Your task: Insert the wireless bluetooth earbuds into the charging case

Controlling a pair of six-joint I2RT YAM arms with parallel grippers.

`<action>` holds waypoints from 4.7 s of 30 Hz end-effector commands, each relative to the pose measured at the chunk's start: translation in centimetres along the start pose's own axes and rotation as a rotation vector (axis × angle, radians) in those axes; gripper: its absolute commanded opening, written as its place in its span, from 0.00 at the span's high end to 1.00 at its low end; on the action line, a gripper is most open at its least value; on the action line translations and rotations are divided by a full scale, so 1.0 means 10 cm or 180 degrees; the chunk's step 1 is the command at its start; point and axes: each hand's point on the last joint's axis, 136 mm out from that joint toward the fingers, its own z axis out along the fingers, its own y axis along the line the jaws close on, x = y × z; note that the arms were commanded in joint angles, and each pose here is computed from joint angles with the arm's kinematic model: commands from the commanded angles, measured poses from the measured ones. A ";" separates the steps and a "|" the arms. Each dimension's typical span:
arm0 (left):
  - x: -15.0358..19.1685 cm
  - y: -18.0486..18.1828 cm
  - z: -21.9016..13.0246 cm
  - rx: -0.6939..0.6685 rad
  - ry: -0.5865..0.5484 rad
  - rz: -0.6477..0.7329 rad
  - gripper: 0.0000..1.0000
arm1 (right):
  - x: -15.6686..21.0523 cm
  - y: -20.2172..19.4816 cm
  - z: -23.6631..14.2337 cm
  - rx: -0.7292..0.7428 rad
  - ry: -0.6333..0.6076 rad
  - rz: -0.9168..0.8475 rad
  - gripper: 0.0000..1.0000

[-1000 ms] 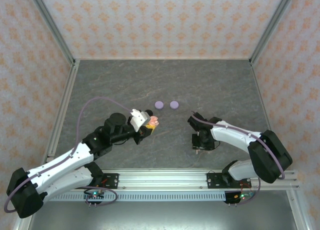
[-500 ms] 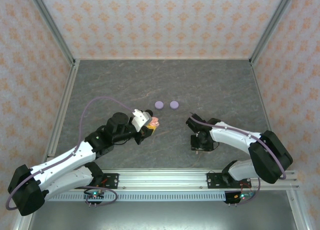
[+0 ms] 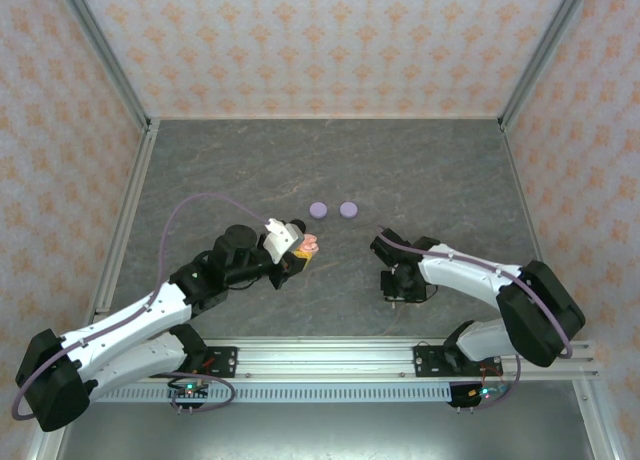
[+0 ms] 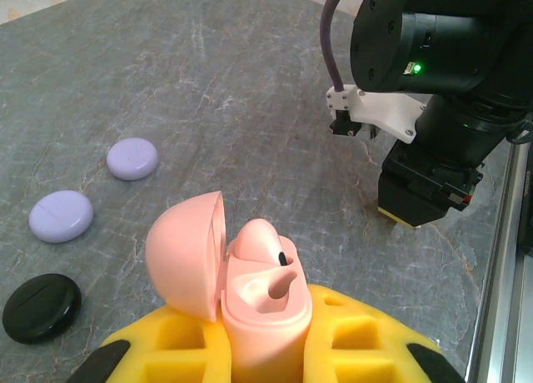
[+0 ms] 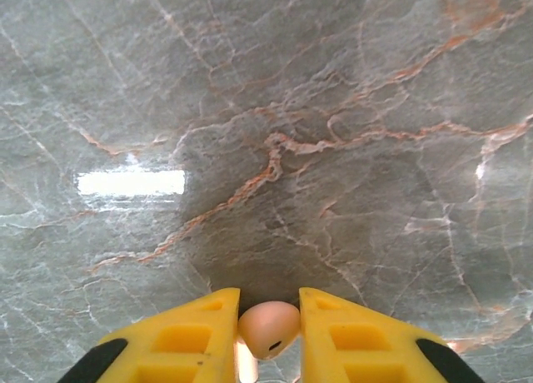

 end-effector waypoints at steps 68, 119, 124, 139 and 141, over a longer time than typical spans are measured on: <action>-0.66 -0.24 0.07 0.0438 -0.0748 -0.0033 1.00 | -0.65 1.81 -2.55 -0.2493 -0.2893 -0.1026 0.79; -0.64 -0.22 0.10 0.0421 -0.0743 -0.0106 1.00 | -0.52 1.86 -2.38 -0.2521 -0.2536 -0.1107 0.67; -0.64 -0.22 0.08 0.0413 -0.0758 -0.0103 1.00 | -0.55 1.79 -2.67 -0.2455 -0.2659 -0.1113 0.53; -0.65 -0.23 -0.01 0.0385 -0.0843 -0.0075 1.00 | -0.58 1.29 -2.27 -0.1921 -0.2071 -0.1050 0.60; -0.65 -0.23 -0.01 0.0382 -0.0844 -0.0068 1.00 | -0.56 1.26 -2.22 -0.1891 -0.2052 -0.1087 0.61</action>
